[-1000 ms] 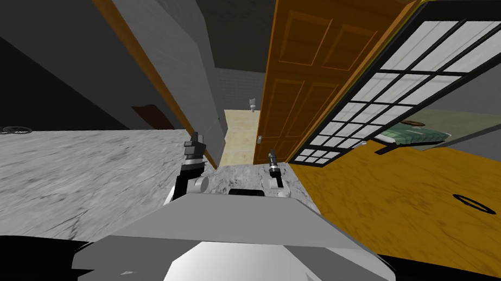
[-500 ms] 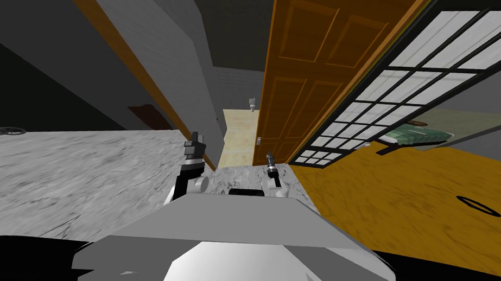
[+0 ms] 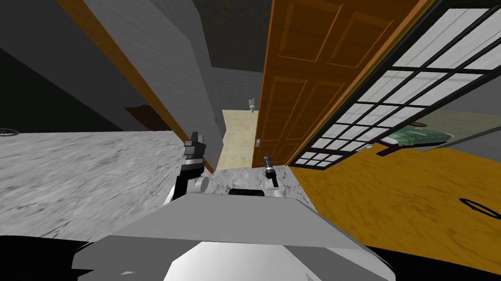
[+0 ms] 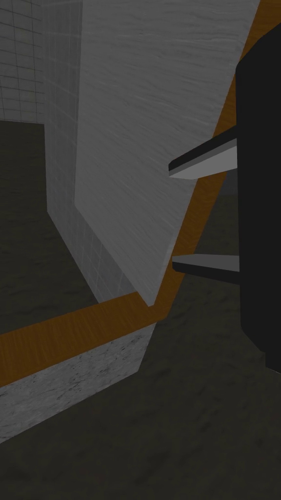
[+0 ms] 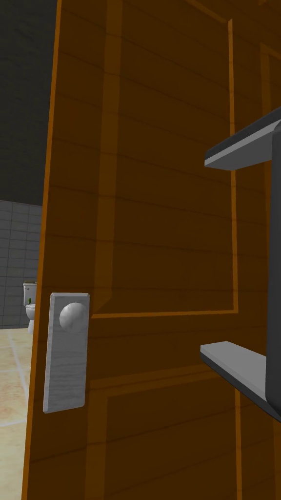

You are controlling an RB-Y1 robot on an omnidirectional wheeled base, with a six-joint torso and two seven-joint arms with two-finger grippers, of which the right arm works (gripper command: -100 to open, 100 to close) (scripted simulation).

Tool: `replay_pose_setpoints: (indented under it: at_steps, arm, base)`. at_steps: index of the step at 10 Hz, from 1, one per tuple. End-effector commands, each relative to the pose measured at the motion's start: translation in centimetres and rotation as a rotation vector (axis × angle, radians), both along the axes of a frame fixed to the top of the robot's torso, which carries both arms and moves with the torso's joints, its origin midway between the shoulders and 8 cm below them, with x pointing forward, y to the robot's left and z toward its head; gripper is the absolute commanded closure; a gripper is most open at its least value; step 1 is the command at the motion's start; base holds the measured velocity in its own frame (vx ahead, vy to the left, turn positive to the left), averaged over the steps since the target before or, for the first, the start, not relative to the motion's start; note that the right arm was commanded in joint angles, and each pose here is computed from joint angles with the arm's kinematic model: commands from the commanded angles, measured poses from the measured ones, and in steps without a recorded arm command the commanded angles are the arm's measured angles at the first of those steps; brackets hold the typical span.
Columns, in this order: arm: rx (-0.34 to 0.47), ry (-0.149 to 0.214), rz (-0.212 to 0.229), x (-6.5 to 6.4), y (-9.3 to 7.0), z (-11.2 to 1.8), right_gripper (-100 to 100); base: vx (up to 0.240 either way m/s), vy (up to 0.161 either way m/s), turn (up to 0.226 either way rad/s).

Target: Push the door open

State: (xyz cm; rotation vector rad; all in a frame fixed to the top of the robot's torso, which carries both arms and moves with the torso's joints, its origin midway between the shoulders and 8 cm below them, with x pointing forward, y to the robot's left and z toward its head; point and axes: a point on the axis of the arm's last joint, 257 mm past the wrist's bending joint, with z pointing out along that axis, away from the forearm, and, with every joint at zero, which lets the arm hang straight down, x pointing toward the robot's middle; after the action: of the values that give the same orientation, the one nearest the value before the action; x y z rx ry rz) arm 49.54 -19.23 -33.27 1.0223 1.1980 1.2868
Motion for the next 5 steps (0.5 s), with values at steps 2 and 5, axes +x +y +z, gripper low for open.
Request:
replay_pose_setpoints:
  at_steps: [2,5]
  arm:
    - [0.01,0.032,0.016,0.0,1.0,-1.4,-100]
    - [0.02,0.064,0.033,-0.1,2.2,-2.8,-100]
  base:
    - [0.104,-0.03,-0.005]
    - [0.096,-0.026,-0.006]
